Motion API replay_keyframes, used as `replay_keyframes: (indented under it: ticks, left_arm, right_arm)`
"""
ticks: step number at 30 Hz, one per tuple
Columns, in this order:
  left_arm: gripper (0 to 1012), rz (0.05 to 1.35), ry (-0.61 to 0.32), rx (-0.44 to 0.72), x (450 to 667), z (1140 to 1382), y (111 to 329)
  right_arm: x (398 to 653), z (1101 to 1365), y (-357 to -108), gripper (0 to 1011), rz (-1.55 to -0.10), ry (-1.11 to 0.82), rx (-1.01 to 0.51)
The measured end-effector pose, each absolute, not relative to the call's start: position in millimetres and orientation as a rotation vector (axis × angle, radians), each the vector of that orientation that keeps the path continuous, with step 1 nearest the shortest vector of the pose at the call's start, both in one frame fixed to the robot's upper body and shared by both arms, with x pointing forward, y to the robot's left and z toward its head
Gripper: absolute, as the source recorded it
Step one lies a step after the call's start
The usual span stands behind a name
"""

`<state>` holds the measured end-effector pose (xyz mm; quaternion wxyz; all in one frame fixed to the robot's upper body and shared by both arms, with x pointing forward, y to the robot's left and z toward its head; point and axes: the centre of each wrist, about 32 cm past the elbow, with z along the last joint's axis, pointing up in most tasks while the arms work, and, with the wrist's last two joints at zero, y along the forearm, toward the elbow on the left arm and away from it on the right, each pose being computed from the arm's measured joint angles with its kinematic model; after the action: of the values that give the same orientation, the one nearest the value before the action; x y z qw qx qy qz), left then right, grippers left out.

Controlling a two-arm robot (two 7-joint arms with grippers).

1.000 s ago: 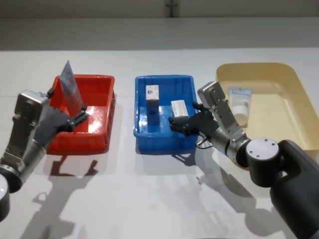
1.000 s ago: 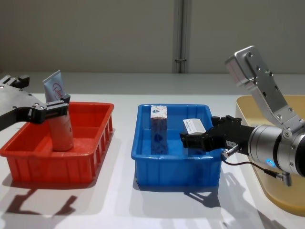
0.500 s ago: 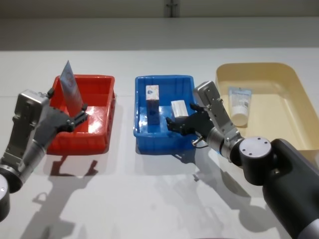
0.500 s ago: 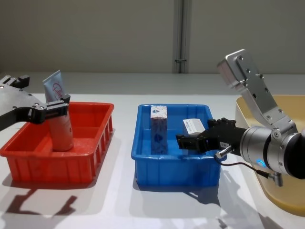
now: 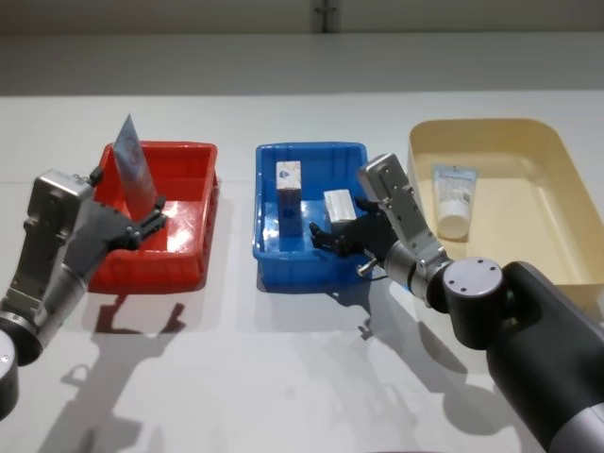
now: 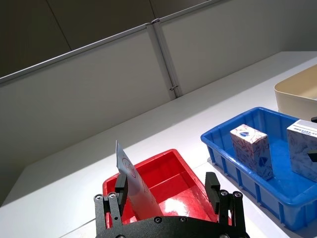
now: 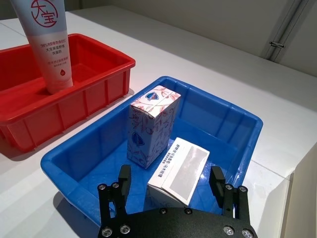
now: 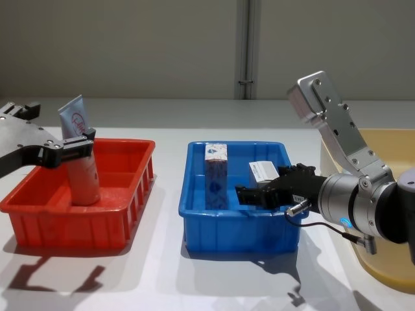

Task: Bimanual collaborative sorting of washing and personal care products

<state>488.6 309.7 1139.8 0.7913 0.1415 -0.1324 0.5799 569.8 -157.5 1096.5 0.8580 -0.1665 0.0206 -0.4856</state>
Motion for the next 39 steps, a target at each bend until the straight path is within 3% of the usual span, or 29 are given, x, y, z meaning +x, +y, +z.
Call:
replay_keyframes:
  ticks: [15,32,39]
  left_arm:
    - [1001,1.248,-0.285,0.304,488.6,1139.8,309.7]
    - [1001,1.248,-0.285,0.305,488.6,1139.8,309.7]
    - [1001,1.248,-0.285,0.304,488.6,1139.8,309.7]
  right_arm:
    - [570.1,1096.4,-156.6,977,-1.025,0.045,-0.357]
    - [569.7,1096.2,-156.8,491,-1.023,0.045,-0.356]
    - [569.6,1096.2,-156.6,443,-1.023,0.045,-0.355]
